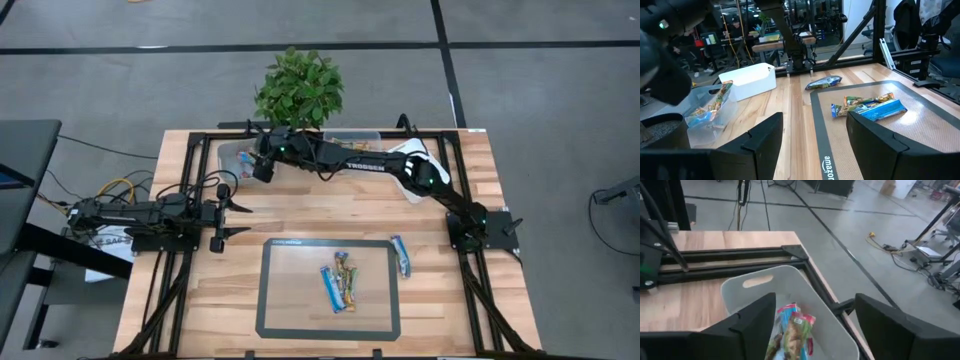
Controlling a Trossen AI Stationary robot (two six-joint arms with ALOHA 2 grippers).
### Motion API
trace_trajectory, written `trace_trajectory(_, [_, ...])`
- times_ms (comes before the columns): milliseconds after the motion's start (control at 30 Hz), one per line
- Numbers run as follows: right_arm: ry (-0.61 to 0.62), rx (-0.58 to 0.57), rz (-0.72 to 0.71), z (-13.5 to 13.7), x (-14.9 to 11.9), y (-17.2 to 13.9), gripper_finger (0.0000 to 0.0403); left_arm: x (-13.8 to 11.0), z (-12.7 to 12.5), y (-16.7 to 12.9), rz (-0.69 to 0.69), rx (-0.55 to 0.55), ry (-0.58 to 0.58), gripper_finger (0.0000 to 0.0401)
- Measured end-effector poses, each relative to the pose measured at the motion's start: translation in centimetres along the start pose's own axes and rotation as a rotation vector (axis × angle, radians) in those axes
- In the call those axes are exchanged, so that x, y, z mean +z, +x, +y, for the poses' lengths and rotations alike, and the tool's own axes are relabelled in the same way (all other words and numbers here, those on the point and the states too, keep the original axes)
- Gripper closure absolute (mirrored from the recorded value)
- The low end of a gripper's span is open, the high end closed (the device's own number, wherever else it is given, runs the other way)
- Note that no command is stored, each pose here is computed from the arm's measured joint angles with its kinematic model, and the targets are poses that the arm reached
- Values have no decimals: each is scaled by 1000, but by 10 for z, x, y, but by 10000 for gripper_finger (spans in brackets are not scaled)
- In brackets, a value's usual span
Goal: Pick and place Granola Bars by type
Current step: Put the blue granola bar into the white bin
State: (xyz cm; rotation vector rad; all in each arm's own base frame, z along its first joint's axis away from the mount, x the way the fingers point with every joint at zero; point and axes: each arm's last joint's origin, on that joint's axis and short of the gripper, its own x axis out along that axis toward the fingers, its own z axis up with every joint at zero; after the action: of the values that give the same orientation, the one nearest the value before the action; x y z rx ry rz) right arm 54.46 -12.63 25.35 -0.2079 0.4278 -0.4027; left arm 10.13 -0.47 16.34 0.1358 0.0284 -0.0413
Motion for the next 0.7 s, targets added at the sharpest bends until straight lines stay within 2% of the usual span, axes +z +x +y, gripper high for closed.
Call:
trace_trajectory(400, [-97, 136, 211, 46, 7, -41, 138, 0, 0, 0, 0, 0, 0, 189])
trace_trajectory(567, [-97, 169, 265, 60, -9, -63, 138, 0, 0, 0, 0, 0, 0, 189])
trace_trajectory(700, [-27, 180, 255, 68, -32, -90, 138, 0, 0, 0, -1, 0, 0, 189])
